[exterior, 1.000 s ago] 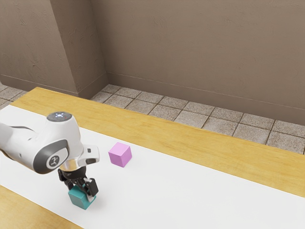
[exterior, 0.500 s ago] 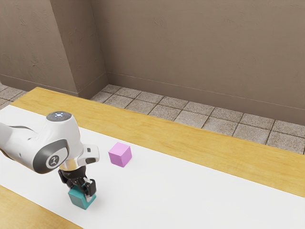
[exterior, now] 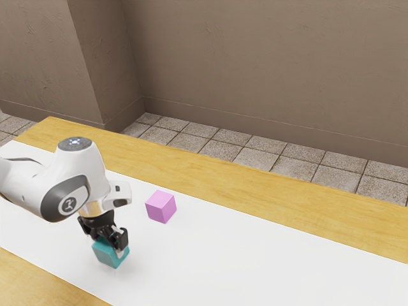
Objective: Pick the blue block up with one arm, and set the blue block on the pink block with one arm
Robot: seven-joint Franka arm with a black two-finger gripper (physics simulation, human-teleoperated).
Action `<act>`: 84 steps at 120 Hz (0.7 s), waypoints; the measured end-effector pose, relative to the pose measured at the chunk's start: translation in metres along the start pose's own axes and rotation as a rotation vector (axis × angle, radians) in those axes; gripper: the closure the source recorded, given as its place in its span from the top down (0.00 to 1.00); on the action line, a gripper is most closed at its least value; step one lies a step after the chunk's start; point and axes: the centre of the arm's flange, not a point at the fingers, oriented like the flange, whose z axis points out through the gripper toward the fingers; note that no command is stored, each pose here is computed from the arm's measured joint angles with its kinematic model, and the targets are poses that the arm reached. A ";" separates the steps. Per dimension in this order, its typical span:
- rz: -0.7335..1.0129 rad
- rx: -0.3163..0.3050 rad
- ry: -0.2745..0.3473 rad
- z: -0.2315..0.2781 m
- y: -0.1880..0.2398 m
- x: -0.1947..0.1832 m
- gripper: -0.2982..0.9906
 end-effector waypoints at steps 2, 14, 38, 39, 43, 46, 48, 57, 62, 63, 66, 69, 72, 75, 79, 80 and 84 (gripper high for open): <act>0.000 0.000 0.004 -0.003 0.000 0.002 0.54; 0.000 0.002 0.032 -0.028 0.001 0.022 0.54; -0.003 0.005 0.023 -0.064 0.001 0.074 0.54; -0.003 0.005 0.022 -0.065 0.001 0.076 0.54; -0.003 0.006 0.013 -0.067 0.002 0.085 0.54; -0.003 0.006 0.006 -0.068 0.002 0.092 0.54; -0.002 0.006 0.001 -0.068 0.002 0.097 0.54; 0.000 0.007 -0.012 -0.073 0.004 0.116 0.54; 0.002 0.007 -0.018 -0.075 0.005 0.124 0.54; 0.002 0.007 -0.019 -0.075 0.005 0.125 0.54; 0.003 0.007 -0.022 -0.077 0.006 0.129 0.54; 0.005 0.007 -0.024 -0.077 0.006 0.134 0.54; 0.006 0.006 -0.028 -0.077 0.007 0.139 0.54; 0.008 0.006 -0.031 -0.077 0.008 0.143 0.54; 0.010 0.006 -0.035 -0.077 0.009 0.149 0.54; 0.010 0.006 -0.035 -0.077 0.010 0.150 0.54; 0.011 0.006 -0.039 -0.077 0.010 0.156 0.54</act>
